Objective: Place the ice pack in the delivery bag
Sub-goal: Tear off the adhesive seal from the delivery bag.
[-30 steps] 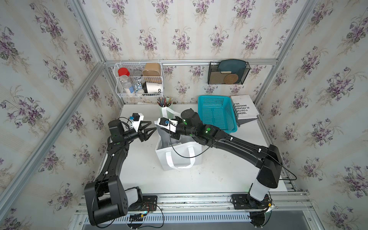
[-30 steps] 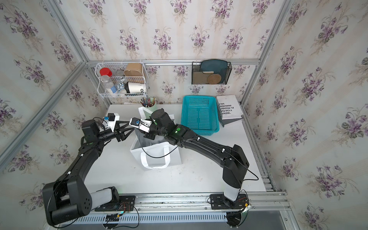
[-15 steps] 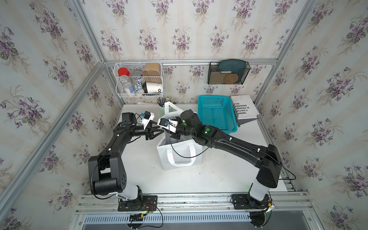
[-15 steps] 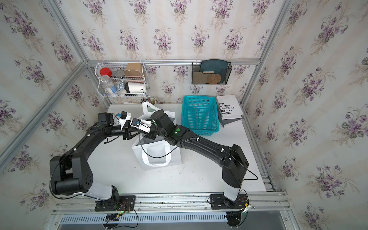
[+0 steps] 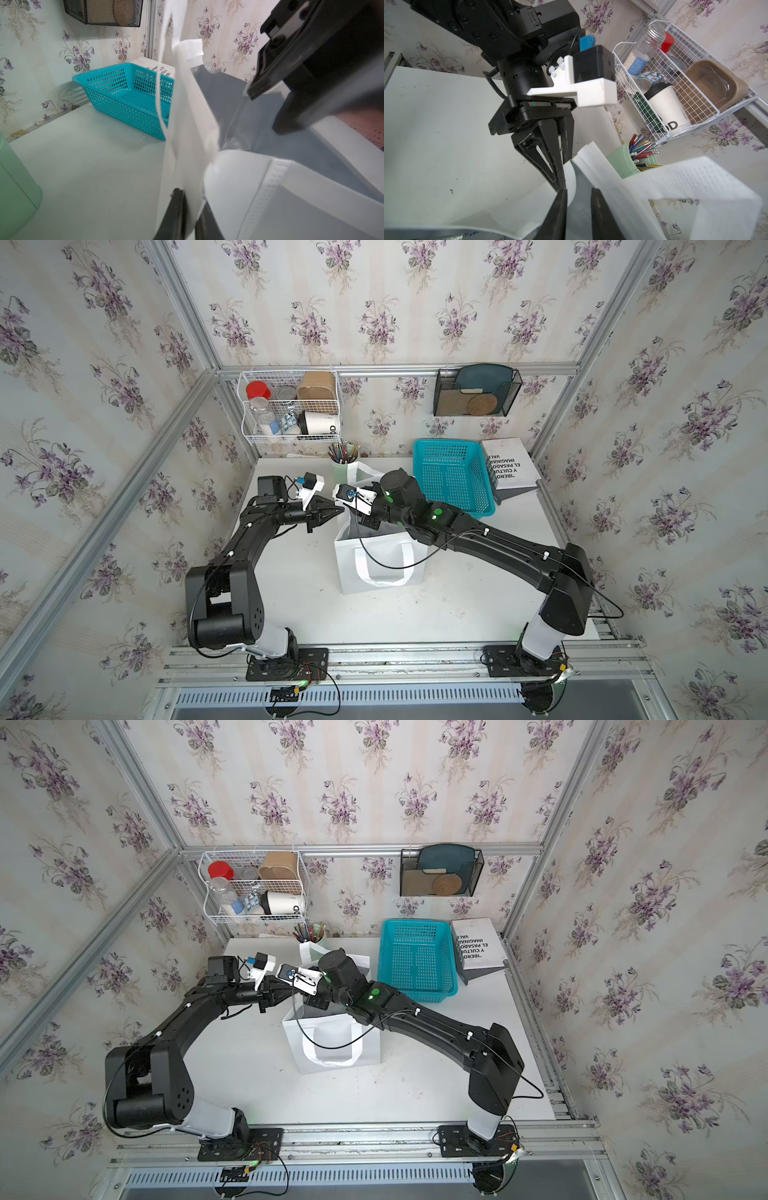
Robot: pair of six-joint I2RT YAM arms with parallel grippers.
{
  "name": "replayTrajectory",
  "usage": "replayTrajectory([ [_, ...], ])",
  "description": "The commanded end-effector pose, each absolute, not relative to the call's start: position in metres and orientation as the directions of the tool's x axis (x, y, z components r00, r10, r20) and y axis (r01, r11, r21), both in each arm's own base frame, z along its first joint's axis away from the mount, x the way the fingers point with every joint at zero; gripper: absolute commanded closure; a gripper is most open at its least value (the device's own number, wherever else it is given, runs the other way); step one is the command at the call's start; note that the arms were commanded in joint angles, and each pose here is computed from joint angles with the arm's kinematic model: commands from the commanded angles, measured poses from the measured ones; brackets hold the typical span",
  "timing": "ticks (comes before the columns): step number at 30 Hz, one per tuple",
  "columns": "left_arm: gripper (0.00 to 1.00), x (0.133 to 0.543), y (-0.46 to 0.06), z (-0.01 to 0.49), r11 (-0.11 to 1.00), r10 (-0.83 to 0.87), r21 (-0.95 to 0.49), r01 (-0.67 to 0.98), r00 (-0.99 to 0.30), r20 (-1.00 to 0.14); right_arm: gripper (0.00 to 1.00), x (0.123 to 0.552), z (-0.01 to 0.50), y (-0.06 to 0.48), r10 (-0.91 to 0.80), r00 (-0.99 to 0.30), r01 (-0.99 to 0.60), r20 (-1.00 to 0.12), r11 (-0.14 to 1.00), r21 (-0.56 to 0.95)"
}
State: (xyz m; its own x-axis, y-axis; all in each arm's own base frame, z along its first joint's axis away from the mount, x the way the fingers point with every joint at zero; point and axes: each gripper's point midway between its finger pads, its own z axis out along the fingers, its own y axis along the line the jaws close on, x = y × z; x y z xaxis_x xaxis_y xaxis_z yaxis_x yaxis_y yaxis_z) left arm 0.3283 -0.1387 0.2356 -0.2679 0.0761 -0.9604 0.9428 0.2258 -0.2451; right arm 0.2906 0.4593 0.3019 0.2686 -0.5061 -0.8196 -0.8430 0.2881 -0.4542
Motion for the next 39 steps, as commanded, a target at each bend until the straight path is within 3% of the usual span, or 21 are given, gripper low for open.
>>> replayTrajectory([
  [1, 0.97, 0.327, -0.14, 0.247, 0.222, 0.056, -0.26, 0.94, -0.278, -0.959, 0.74, 0.294, 0.306, 0.456, -0.518, 0.281, -0.826, -0.808, 0.298, -0.479],
  [6, 1.0, 0.311, -0.148, 0.261, 0.225, 0.047, -0.272, 0.936, -0.289, -0.956, 0.74, 0.278, 0.316, 0.464, -0.485, 0.353, -0.823, -0.8, 0.247, -0.512],
  [14, 1.0, 0.296, -0.16, 0.265, 0.23, 0.065, -0.295, 0.927, -0.317, -0.946, 0.74, 0.276, 0.319, 0.472, -0.507, 0.394, -0.768, -0.766, 0.277, -0.578],
  [19, 1.0, 0.292, -0.16, 0.265, 0.239, 0.07, -0.289, 0.927, -0.313, -0.947, 0.73, 0.287, 0.322, 0.462, -0.552, 0.379, -0.696, -0.743, 0.359, -0.622],
  [24, 1.0, 0.29, -0.161, 0.269, 0.238, 0.072, -0.278, 0.931, -0.302, -0.95, 0.72, 0.282, 0.317, 0.462, -0.568, 0.39, -0.681, -0.725, 0.352, -0.642],
  [39, 1.0, 0.279, -0.166, 0.278, 0.249, 0.084, -0.26, 0.933, -0.288, -0.954, 0.7, 0.289, 0.337, 0.464, -0.587, 0.417, -0.523, -0.694, 0.469, -0.712],
])
